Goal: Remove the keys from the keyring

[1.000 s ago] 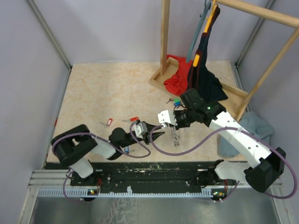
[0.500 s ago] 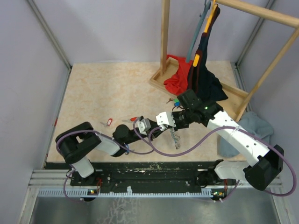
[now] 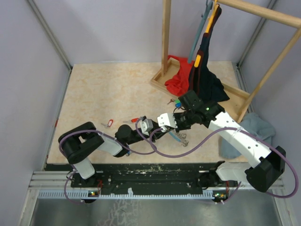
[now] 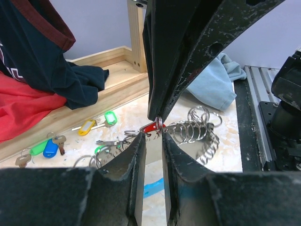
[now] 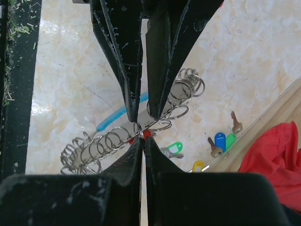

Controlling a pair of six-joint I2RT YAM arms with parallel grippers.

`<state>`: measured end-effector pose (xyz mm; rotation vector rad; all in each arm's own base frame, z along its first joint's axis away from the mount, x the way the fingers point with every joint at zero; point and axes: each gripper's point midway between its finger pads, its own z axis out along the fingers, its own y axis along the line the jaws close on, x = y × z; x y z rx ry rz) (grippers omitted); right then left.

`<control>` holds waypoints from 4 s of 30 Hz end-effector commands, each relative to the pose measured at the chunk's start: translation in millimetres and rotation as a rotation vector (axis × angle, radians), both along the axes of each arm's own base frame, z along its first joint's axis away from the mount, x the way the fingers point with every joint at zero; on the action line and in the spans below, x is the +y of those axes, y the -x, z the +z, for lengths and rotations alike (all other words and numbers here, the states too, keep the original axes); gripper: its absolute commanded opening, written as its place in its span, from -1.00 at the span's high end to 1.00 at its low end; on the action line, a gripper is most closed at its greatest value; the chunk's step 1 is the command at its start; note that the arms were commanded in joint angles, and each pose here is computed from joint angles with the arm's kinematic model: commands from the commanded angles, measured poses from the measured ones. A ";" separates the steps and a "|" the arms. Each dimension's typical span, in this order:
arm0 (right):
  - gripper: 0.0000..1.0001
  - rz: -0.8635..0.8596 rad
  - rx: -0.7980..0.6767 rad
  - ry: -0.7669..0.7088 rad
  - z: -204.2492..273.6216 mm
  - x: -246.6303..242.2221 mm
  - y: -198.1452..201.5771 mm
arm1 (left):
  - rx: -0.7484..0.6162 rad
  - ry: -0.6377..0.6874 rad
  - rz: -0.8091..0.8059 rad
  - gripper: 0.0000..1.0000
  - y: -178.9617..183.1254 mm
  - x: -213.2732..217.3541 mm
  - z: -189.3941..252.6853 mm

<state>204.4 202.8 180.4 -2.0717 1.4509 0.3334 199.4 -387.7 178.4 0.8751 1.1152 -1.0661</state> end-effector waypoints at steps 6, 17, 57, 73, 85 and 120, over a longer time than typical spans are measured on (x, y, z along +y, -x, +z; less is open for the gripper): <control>1.00 0.041 -0.051 -0.091 24.6 17.9 -3.3 | -0.187 0.245 -0.042 0.46 19.5 11.8 75.9; 1.00 0.051 -0.038 -0.102 24.2 20.0 -0.8 | -0.183 0.250 -0.058 0.44 19.2 7.1 77.1; 0.02 0.027 0.074 -0.350 60.4 15.3 5.4 | -0.225 0.279 -0.009 1.00 25.7 31.9 93.8; 0.26 0.079 0.299 -0.578 76.3 44.3 22.8 | -0.222 0.372 0.037 1.00 34.1 60.7 125.5; 0.51 0.059 0.298 -0.549 64.3 42.6 18.2 | -0.223 0.395 0.034 1.00 37.7 66.0 133.0; 1.00 0.047 0.266 -0.520 58.1 38.8 14.2 | -0.228 0.414 0.038 1.00 39.5 70.2 139.4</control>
